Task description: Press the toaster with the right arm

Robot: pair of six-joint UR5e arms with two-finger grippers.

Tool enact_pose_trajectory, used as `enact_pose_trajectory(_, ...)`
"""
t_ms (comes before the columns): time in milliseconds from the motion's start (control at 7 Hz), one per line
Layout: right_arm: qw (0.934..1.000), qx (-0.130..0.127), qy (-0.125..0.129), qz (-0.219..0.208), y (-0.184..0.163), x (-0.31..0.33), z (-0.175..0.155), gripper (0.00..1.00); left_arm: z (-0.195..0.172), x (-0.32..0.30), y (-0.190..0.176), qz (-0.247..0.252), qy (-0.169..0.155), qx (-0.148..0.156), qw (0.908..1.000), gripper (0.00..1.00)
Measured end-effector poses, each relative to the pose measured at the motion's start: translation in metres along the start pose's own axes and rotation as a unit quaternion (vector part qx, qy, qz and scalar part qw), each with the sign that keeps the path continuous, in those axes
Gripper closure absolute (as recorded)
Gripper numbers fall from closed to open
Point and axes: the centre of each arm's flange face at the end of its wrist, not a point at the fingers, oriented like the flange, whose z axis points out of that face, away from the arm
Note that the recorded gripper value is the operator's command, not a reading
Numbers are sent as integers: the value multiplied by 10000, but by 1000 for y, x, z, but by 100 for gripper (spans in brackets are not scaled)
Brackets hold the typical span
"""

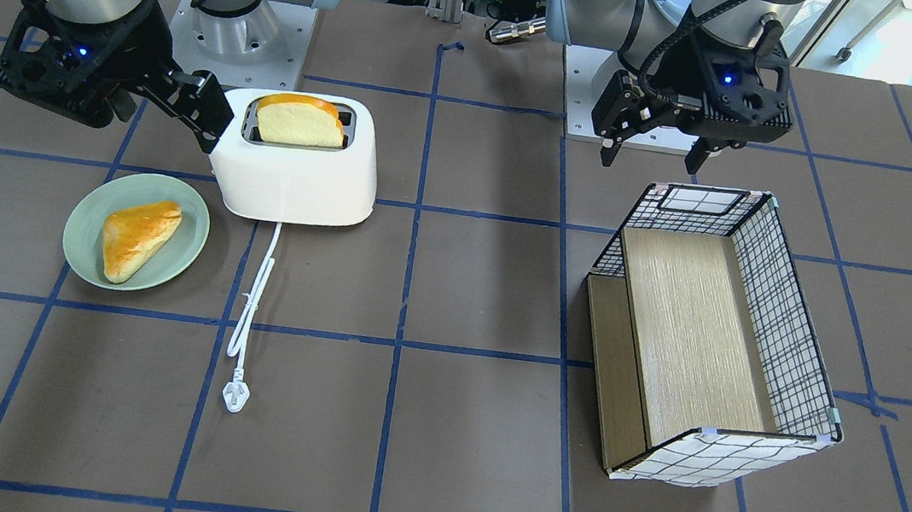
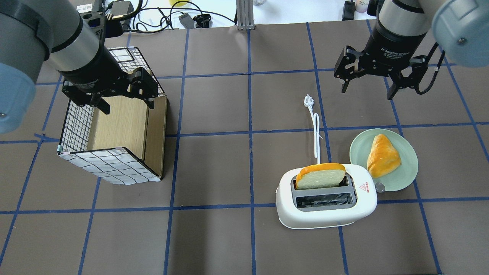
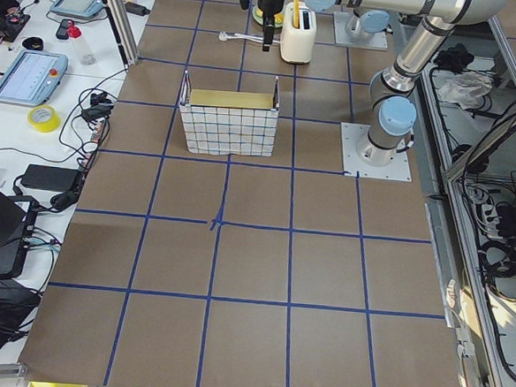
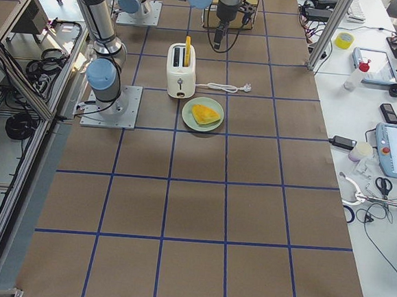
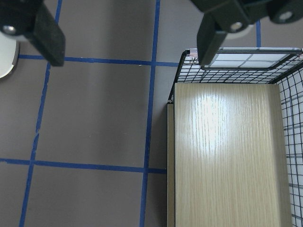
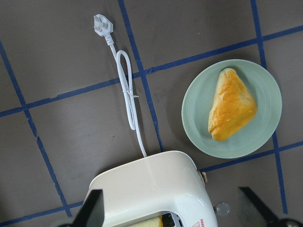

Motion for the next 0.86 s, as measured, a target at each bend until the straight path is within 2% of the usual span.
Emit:
enact_pose_trajectory(571,10000,15,30,-51,0,1,0,1,0,0,0,0,-4,-3,10000,0)
enact_pose_trajectory(857,10000,49,24,-70,-1,1,-1,20,0,0,0,0,-2,0,10000,0)
